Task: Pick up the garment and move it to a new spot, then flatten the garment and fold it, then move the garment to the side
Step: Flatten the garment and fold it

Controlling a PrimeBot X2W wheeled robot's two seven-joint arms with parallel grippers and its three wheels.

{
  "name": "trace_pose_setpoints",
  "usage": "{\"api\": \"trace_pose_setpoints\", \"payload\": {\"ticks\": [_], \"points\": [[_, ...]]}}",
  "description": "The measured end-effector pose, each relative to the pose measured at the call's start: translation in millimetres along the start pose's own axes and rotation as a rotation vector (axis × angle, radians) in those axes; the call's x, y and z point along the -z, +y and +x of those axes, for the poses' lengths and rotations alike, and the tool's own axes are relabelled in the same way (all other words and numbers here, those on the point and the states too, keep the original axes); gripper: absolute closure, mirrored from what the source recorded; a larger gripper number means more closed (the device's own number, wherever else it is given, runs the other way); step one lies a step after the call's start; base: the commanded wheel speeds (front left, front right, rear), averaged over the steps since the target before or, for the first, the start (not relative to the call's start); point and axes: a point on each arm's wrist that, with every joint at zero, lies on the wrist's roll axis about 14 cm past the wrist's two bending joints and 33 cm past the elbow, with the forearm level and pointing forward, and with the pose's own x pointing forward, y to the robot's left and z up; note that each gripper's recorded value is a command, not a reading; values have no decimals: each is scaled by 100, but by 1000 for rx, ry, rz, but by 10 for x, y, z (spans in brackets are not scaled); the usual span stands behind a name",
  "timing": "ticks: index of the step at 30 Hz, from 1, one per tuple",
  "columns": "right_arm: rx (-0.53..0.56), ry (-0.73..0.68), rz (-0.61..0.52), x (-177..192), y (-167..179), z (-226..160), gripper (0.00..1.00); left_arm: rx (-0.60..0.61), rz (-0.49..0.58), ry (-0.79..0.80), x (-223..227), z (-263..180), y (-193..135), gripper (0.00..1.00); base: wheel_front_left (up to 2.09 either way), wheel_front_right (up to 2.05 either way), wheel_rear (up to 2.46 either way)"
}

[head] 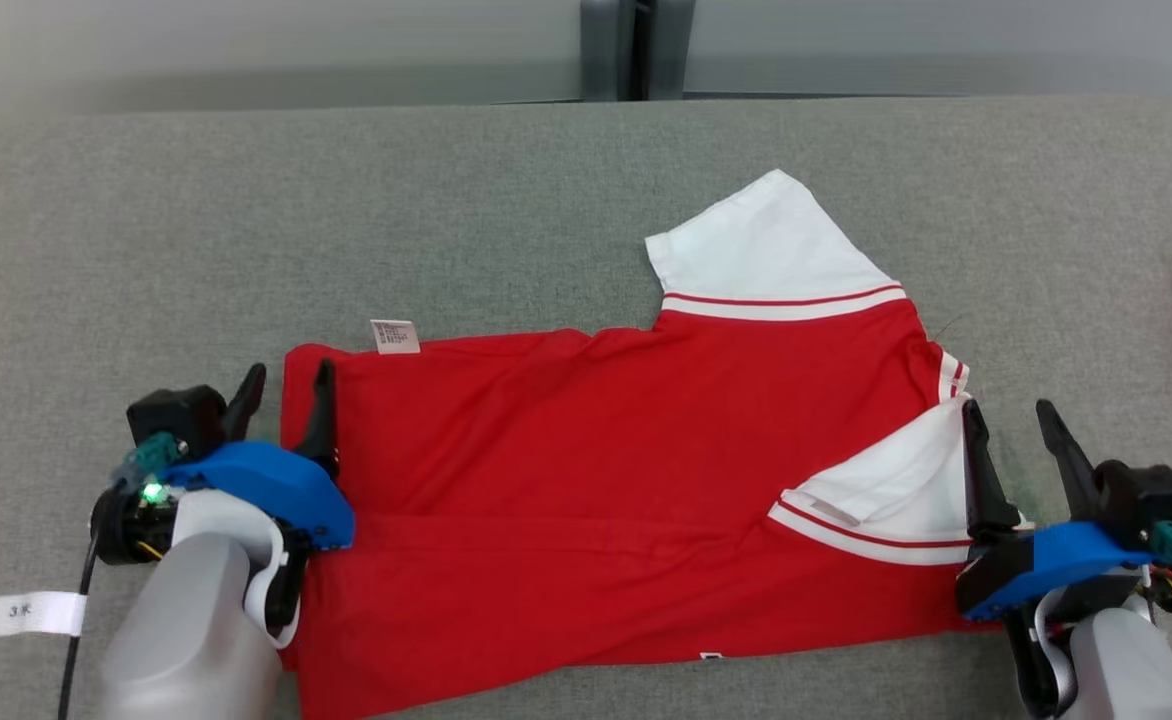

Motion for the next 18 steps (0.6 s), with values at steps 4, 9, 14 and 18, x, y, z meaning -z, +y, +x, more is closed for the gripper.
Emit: {"api": "trace_pose_setpoints", "payload": {"ticks": [4,9,14,18], "points": [[-21,-13,-27,-65,18,129,0,-40,35,81,108,133,140,0,0,0,0],[-63,-44,-76,-210,66,291,0,-39,58,134,210,222,135,0,0,0,0],[-104,-35,-127,-268,115,496,0,-19,79,148,249,241,86,100,0,0,0],[-136,15,-161,-329,194,777,0,-4,93,108,151,280,59,100,0,0,0]]}}
